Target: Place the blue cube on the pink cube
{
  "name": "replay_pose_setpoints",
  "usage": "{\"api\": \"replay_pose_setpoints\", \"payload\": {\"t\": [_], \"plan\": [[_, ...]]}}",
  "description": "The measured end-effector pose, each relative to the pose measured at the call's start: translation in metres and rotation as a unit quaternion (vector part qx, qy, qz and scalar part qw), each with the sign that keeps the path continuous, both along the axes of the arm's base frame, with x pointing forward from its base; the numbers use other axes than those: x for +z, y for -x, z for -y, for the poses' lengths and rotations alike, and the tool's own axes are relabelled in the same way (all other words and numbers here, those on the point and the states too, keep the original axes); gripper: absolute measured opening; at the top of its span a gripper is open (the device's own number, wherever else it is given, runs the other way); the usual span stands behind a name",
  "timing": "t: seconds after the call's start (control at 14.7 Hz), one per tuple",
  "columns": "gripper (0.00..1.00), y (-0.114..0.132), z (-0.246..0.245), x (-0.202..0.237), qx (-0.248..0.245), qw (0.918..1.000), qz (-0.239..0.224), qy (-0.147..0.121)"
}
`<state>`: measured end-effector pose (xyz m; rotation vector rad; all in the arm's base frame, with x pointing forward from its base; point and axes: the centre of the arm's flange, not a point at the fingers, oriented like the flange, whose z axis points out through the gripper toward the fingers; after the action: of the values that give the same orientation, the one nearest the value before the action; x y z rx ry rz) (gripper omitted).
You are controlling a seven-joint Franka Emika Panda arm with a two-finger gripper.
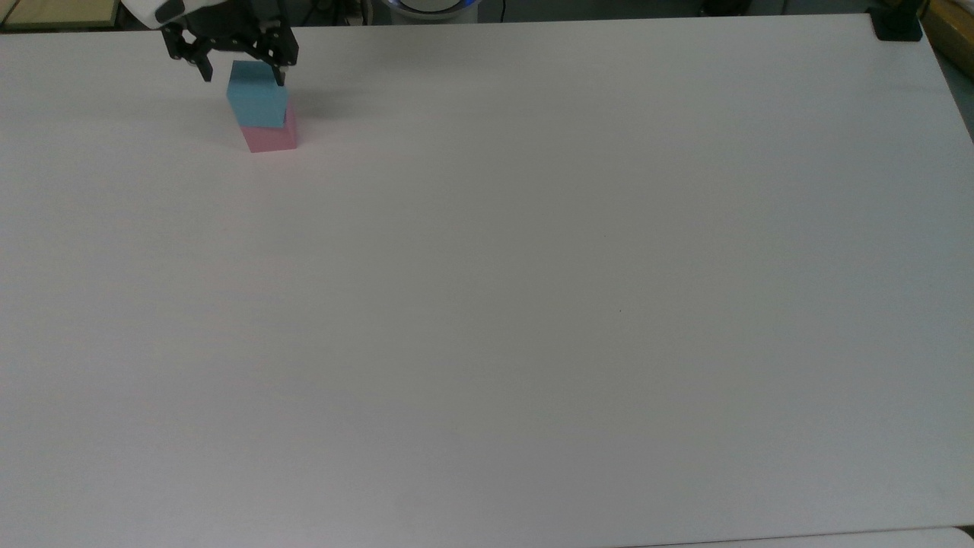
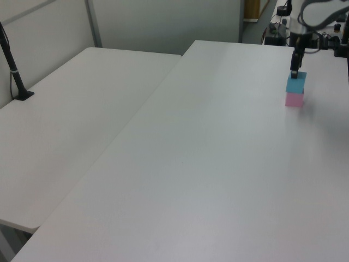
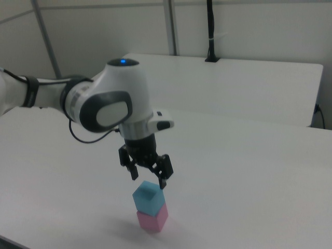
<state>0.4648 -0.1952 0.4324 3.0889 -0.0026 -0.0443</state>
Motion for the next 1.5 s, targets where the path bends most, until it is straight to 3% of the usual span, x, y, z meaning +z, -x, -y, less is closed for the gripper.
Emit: {"api": "replay_pose_setpoints", "payload": {"t": [0.41, 0.82, 1.5], "plan": [[1.00, -0.020, -0.028, 0.079, 0.025, 0.9996, -0.016, -0.002], [1.00, -0.042, -0.096, 0.189, 0.020, 0.9997, 0.010, 0.008], [1.00, -0.060, -0.193, 0.211, 0.043, 0.9989, 0.019, 0.009]]}}
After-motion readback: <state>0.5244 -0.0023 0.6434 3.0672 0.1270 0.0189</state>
